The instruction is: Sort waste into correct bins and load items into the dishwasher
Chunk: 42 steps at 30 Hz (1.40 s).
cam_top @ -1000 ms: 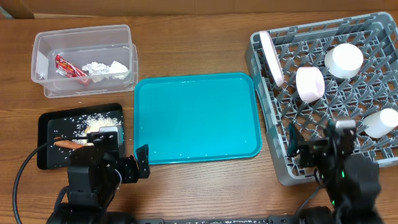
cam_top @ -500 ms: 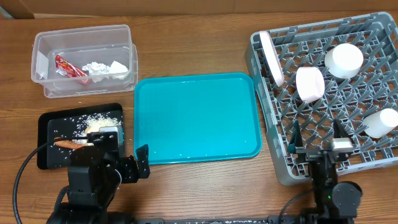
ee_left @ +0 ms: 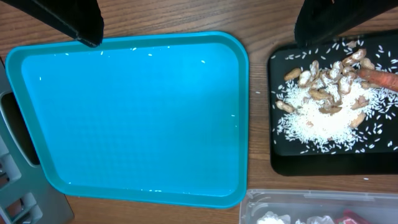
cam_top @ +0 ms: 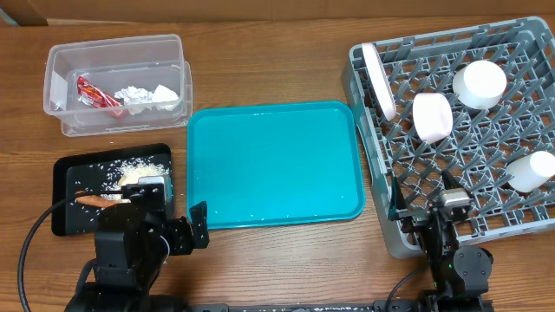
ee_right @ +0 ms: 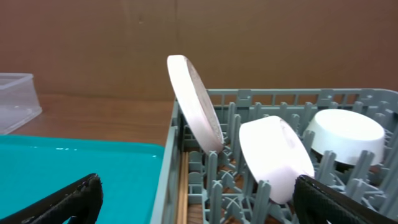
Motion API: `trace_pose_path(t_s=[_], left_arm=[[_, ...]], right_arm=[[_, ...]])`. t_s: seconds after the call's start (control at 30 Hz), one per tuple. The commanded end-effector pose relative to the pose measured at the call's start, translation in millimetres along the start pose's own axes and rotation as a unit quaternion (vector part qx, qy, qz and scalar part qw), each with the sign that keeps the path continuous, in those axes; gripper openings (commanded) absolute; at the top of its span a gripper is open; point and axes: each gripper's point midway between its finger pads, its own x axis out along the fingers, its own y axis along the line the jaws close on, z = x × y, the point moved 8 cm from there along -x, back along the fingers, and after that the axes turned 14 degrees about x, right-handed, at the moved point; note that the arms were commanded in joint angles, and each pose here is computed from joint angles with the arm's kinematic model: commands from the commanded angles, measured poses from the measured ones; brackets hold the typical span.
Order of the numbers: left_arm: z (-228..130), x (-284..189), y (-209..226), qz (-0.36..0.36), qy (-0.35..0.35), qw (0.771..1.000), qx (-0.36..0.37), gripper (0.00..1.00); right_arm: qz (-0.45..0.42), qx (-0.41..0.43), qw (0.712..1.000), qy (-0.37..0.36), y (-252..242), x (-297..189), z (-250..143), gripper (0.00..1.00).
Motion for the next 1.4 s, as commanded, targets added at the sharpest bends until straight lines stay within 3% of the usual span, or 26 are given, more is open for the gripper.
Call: trace_pose_path(t_s=[0.0, 1.17, 1.37], left_arm=[[-1, 0, 0, 0.003, -0.003, 1.000, 0.011, 1.00], [-4, -2, 6, 0.027, 0.001, 0.999, 0.020, 1.00], [-6, 5, 27, 0.096, -0.100, 0.990, -0.009, 1.00]], right_arm=[[0.004, 0.001, 1.000, -0.005, 1, 0, -1, 1.00], [0.005, 0.001, 1.000, -0.006, 1, 0, -1, 1.00], [0.005, 0.001, 1.000, -0.006, 1, 0, -1, 1.00]])
